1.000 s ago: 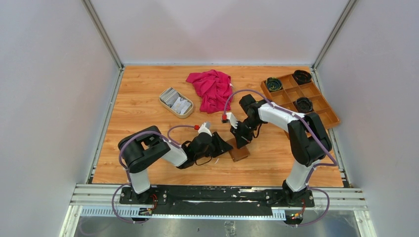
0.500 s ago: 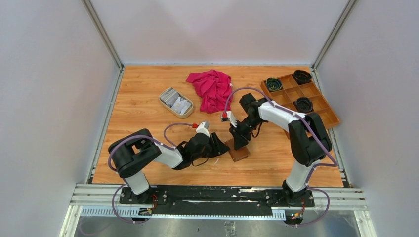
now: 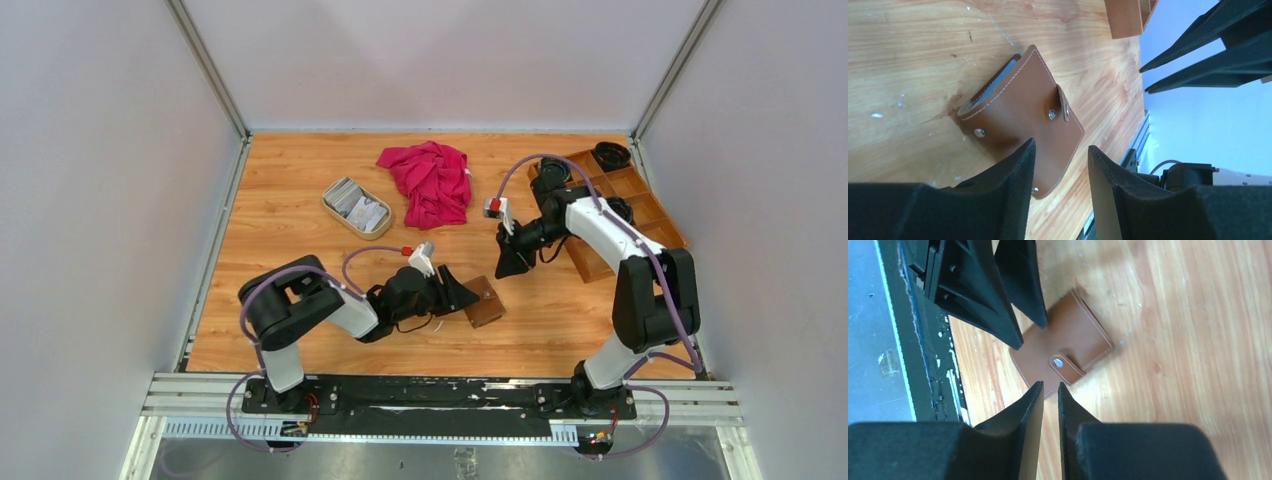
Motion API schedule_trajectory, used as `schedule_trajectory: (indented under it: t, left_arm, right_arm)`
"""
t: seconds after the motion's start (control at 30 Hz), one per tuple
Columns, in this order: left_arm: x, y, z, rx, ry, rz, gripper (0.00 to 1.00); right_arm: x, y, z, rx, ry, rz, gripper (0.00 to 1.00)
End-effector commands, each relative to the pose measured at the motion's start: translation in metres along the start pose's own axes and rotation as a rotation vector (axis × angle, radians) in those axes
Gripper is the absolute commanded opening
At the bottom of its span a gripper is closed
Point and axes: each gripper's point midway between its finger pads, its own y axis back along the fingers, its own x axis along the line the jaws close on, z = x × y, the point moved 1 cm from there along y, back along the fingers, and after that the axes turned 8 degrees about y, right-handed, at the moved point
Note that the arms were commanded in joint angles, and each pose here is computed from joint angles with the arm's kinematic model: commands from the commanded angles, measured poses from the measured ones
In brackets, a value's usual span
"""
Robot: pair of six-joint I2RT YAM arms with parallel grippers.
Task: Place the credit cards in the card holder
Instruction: Close the card holder at the center of the board.
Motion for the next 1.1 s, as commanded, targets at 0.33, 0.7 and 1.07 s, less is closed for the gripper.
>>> schedule_trajectory:
  t: [0.33,0.7,1.07]
  left_arm:
    - [-0.003,-0.031,-0.002,0.012,0.071,0.0,0.44]
    - [0.005,-0.037,-0.005,0.024,0.093,0.033,0.37]
    - [0.012,-0.042,-0.007,0.029,0.12,0.055,0.36]
  right_arm:
    - [-0.016,-0.022,-0.048,0.143,-0.181,0.021,0.13]
    - [-0.009,-0.039,-0.053,0.201,-0.17,0.059,0.13]
    - [-0.005,-0.048,-0.056,0.235,-0.164,0.082,0.12]
